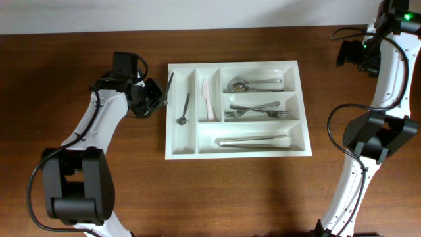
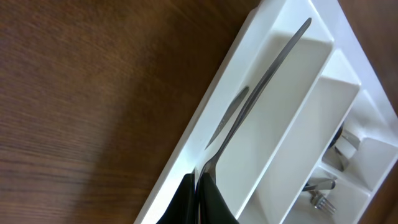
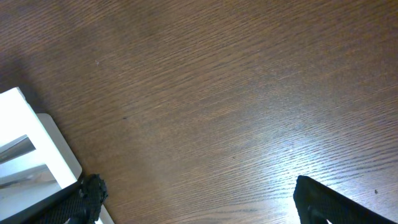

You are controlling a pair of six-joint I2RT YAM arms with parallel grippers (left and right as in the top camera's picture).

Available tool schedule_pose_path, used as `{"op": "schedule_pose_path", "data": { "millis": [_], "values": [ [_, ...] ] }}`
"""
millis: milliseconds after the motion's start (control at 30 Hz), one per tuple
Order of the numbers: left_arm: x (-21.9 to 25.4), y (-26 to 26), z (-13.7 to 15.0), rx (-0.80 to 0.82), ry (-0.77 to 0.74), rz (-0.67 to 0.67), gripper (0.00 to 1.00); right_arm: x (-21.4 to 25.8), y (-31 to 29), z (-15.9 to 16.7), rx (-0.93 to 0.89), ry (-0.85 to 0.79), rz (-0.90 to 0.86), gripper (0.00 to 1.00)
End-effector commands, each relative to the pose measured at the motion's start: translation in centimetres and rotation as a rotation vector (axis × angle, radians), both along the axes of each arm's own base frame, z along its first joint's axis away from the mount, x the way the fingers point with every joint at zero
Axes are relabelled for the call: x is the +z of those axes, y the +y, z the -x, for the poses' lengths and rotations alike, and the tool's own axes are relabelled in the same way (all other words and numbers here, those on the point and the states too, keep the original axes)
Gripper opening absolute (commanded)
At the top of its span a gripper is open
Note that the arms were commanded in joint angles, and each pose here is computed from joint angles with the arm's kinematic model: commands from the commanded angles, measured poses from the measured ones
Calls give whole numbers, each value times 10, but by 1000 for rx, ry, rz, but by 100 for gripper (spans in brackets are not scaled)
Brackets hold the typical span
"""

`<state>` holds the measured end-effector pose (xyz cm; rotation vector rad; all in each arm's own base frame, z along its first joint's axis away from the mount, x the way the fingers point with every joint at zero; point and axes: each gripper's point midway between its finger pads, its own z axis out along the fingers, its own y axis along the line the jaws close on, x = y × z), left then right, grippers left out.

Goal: Pack container
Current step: 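Lift the fork with the left gripper and carry it to the tray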

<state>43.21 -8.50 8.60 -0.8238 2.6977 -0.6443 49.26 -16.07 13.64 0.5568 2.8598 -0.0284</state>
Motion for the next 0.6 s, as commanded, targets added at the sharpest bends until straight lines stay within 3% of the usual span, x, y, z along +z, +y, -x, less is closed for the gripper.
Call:
{"op": "schedule_pose_path", "data": {
  "millis": [0, 567],
  "values": [
    [8, -11, 3, 5, -2, -19, 2, 14, 3, -2, 13, -32, 6, 99],
    [5, -43, 14, -40, 12, -49, 2, 14, 3, -2, 13, -32, 6, 99]
  ]
}}
